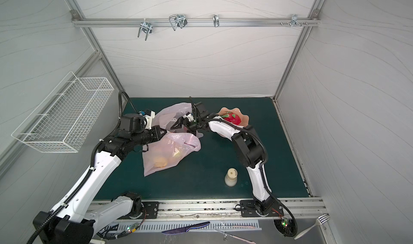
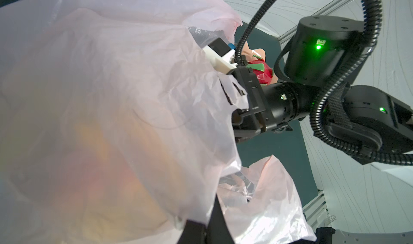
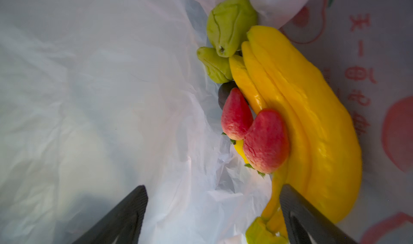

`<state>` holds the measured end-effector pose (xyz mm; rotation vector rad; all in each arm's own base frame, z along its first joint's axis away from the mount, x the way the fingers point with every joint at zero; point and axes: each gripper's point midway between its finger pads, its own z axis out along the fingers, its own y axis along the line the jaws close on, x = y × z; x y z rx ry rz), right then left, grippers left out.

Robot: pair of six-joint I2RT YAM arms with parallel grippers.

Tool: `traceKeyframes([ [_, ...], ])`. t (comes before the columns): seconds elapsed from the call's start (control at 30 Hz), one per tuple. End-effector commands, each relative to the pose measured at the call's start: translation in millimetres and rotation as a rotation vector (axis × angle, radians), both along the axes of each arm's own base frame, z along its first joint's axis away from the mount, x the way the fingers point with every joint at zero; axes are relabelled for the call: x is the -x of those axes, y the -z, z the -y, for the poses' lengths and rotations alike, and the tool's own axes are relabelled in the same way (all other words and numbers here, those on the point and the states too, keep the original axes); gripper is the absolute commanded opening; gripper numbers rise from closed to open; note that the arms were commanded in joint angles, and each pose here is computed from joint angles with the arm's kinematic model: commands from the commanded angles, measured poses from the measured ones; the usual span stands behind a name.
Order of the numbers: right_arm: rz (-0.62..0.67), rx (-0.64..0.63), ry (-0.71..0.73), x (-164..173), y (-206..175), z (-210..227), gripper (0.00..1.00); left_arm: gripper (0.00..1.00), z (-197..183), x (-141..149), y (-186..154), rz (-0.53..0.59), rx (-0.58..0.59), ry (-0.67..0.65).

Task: Place the fruits into the plastic bag
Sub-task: Place the fruit in the plastic bag, then pick up the fruit from the plate.

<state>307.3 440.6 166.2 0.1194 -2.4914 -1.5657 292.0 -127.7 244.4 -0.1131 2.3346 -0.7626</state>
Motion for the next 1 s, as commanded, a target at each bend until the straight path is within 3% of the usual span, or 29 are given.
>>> traceKeyframes([
  [0.0,0.013,0.075,-0.004,10,-7,30,0.97,0.00,-1,-12,-25,0.077,0.016,-0.021],
  [0.4,0.039,0.225,0.113,21,-7,121,0.99,0.00,0,-14,-26,0.086,0.019,-0.017],
  [0.67,0.095,0.309,0.192,5,-14,179,0.99,0.00,2,-15,-26,0.086,0.027,-0.007],
  [0.77,0.217,0.413,0.186,-10,-16,210,0.99,0.00,3,-15,-28,0.088,0.027,-0.003],
  [0.97,0.641,0.840,0.056,-57,-16,285,0.99,0.00,3,-13,-27,0.087,0.028,0.002],
])
